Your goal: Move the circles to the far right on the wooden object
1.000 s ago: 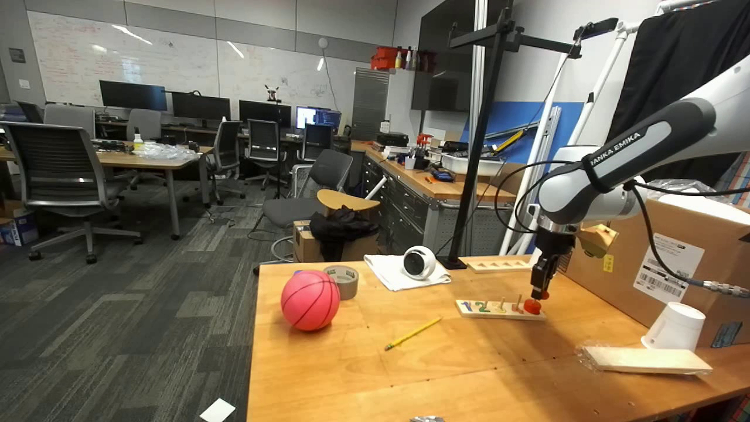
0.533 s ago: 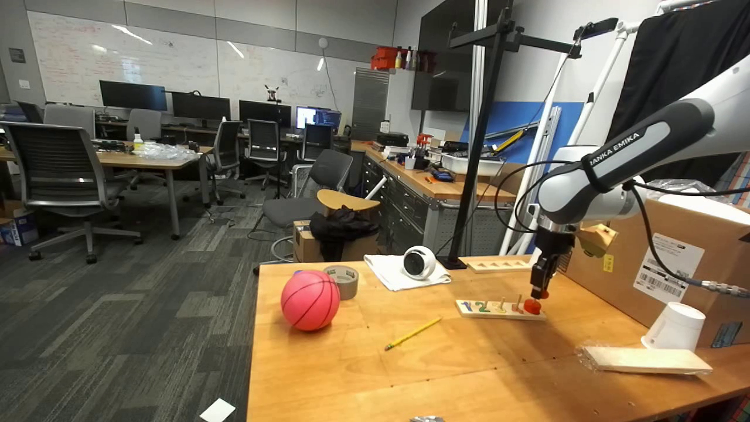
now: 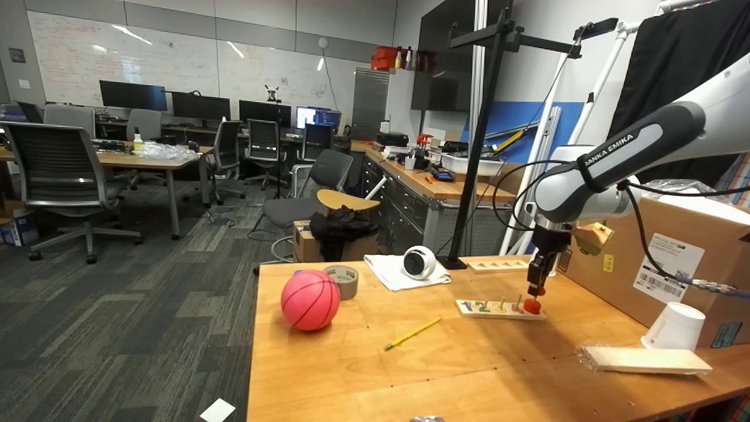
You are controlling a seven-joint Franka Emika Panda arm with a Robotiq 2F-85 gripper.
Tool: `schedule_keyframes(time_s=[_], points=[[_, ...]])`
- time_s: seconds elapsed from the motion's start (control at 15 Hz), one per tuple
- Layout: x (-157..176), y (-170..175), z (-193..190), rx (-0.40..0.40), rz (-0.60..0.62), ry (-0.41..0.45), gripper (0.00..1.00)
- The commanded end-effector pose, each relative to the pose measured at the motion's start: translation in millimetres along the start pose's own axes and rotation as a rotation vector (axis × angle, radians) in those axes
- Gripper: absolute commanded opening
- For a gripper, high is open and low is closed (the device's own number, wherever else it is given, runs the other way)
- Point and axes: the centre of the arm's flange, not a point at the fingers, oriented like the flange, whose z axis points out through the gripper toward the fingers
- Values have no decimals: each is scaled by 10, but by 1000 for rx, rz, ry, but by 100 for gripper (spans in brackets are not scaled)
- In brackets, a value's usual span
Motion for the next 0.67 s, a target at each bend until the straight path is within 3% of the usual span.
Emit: schedule_keyframes(time_s=[0.0,0.53,0.6], points=[[60,133,75,4,1,11,19],[-45,171,223,25,24,-9,20],[-49,166,230,30,31,-12,67]])
